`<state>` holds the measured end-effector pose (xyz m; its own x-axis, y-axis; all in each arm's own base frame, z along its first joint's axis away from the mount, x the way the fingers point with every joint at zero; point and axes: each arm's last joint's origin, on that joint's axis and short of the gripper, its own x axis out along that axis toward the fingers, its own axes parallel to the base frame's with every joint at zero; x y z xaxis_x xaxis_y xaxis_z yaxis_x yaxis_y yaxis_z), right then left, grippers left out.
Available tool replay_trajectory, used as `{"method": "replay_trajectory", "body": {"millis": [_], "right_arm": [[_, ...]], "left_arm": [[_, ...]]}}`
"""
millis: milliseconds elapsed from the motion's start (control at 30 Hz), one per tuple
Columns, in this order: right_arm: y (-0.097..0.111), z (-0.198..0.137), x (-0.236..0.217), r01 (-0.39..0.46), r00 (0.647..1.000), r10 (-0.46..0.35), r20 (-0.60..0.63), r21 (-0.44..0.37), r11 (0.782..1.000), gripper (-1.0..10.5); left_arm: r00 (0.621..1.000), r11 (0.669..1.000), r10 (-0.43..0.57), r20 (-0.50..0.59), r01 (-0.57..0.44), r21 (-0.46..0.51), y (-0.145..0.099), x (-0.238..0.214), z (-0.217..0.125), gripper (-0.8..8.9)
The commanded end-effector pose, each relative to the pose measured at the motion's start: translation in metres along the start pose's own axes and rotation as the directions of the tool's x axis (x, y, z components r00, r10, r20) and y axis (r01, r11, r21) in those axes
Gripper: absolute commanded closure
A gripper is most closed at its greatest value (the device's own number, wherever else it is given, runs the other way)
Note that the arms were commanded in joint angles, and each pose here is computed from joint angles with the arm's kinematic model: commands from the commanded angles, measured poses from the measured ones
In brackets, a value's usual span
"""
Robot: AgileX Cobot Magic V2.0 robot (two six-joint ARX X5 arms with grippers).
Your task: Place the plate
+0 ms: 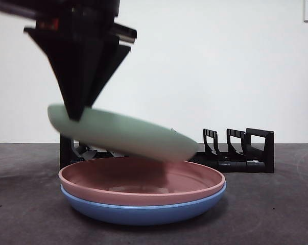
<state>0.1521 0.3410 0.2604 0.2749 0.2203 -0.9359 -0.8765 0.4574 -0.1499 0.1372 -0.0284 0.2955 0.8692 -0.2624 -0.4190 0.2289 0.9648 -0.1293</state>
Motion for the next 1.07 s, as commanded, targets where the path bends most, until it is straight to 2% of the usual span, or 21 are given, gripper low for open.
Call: {"method": "replay_trajectory", "body": {"millis": [33, 300, 667, 800, 967, 1067], "right_arm": [[0.011, -0.001, 0.007, 0.014, 1.0, -0.014, -0.004, -0.026, 1.0, 9.4], [0.023, -0.017, 0.03, 0.008, 0.999, -0.009, -0.035, -0.026, 1.0, 9.4], [0.026, -0.024, 0.04, 0.001, 0.999, -0.001, -0.055, -0.013, 1.0, 9.2], [0.026, -0.024, 0.04, -0.027, 0.998, 0.026, -0.058, -0.011, 1.0, 7.7], [0.028, -0.024, 0.039, -0.056, 0.997, 0.055, -0.06, -0.011, 0.998, 7.1], [0.028, -0.023, 0.031, -0.098, 0.995, 0.098, -0.035, 0.009, 0.995, 6.1]], "left_arm": [[1.0, 1.0, 0.003, 0.012, -0.003, 0.008, 0.0, -0.001, 0.003, 4.94], [1.0, 1.0, 0.003, 0.01, -0.003, 0.008, 0.0, -0.001, 0.003, 4.94], [1.0, 1.0, 0.003, 0.009, -0.003, 0.008, 0.0, -0.001, 0.003, 4.94], [1.0, 1.0, 0.003, 0.009, -0.003, 0.008, 0.0, -0.001, 0.002, 4.94], [1.0, 1.0, 0.003, 0.009, -0.003, 0.007, 0.0, -0.001, 0.002, 4.94], [1.0, 1.0, 0.003, 0.008, -0.003, 0.007, 0.0, -0.001, 0.002, 4.94]]}}
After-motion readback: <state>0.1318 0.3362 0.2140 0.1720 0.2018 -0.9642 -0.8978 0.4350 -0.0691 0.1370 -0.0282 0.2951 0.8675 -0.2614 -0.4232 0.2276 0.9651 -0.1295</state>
